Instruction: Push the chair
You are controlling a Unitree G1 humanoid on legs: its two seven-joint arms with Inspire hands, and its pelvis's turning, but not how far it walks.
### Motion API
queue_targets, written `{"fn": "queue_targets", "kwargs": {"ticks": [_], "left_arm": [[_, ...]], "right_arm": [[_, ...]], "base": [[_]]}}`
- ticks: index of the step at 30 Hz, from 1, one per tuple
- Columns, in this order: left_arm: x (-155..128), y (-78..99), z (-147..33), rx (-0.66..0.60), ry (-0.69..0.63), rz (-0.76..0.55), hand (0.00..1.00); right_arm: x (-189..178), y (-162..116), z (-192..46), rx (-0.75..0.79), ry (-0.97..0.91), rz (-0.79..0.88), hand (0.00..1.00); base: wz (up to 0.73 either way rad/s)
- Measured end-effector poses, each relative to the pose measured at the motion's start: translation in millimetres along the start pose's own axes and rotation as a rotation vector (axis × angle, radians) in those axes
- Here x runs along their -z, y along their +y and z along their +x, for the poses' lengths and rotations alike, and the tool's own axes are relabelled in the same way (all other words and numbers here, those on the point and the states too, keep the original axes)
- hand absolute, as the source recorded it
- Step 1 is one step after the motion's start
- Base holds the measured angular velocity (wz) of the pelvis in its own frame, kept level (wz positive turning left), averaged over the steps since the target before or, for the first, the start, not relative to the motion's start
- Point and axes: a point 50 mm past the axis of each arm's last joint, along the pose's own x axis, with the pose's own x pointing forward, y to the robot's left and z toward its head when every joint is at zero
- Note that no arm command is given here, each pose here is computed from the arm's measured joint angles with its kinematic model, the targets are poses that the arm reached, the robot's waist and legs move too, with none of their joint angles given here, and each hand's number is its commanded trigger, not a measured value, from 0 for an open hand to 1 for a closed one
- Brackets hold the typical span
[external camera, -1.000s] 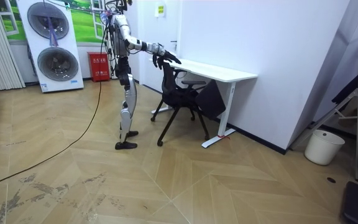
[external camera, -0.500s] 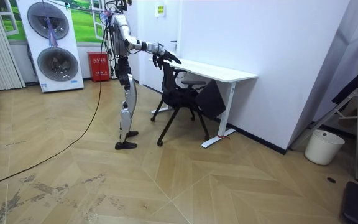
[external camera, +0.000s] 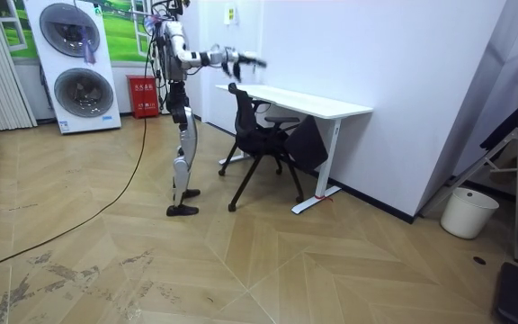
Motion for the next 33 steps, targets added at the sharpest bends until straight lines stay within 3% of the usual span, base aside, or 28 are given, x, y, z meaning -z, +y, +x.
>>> {"fn": "queue_targets", "kwargs": {"ticks": [2, 3, 5, 6, 8, 9, 11, 14, 16, 18, 20, 21, 23, 24, 26, 29, 33], "left_arm": [[30, 59.2, -24.1, -0.369, 0.126, 0.074, 0.00], [36, 70.6, -32.3, -0.441, 0.152, 0.092, 0.00], [60, 101.1, -75.9, -0.689, 0.294, 0.168, 0.00], [66, 105.3, -88.3, -0.744, 0.336, 0.180, 0.00], [90, 109.2, -132.9, -0.914, 0.503, 0.183, 0.00], [95, 109.2, -144.4, -0.948, 0.548, 0.186, 0.00], [109, 104.3, -180.8, -1.061, 0.701, 0.174, 0.00], [116, 92.8, -215.5, -1.201, 0.838, 0.109, 0.00], [122, 68.3, -249.6, -1.331, 1.008, -0.025, 0.00], [125, 42.2, -274.8, -1.343, 1.178, -0.097, 0.00], [122, -3.6, -302.8, -1.344, 1.412, -0.239, 0.00], [120, -18.1, -308.7, -1.339, 1.477, -0.288, 0.00], [108, -83.3, -331.3, -1.238, 1.769, -0.488, 0.00], [102, -98.3, -335.7, -1.203, 1.830, -0.537, 0.00], [72, -149.2, -353.9, -1.052, 2.030, -0.688, 0.00], [26, -195.9, -385.7, -0.771, 2.253, -0.795, 0.00], [-34, -224.5, -423.3, -0.486, 2.482, -0.897, 0.00]], "right_arm": [[25, -56, -18, 0.352, 0.094, -0.002, 0.00], [32, -67, -24, 0.424, 0.122, -0.015, 0.00], [54, -96, -57, 0.661, 0.238, -0.043, 0.00], [58, -100, -66, 0.703, 0.268, -0.048, 0.00], [76, -109, -95, 0.838, 0.379, -0.023, 0.00], [80, -111, -102, 0.878, 0.403, -0.007, 0.00], [96, -115, -133, 1.031, 0.522, 0.039, 0.00], [108, -117, -166, 1.196, 0.633, 0.095, 0.00], [117, -110, -192, 1.344, 0.740, 0.203, 0.00], [123, -92, -212, 1.398, 0.860, 0.294, 0.00], [124, -45, -247, 1.419, 1.088, 0.479, 0.00], [123, -30, -255, 1.419, 1.154, 0.538, 0.00], [115, 39, -289, 1.353, 1.463, 0.759, 0.00], [110, 58, -297, 1.321, 1.537, 0.819, 0.00], [82, 124, -323, 1.166, 1.797, 1.025, 0.00], [37, 187, -359, 0.931, 2.079, 1.184, 0.00], [-28, 230, -400, 0.558, 2.365, 1.278, 0.00]], "base": [[0.00], [-0.07], [-0.12], [-0.10], [-0.06], [-0.03], [-0.04], [-0.06], [-0.09], [-0.03], [-0.06], [-0.13], [-0.08], [0.00], [-0.02], [-0.03], [0.00]]}}
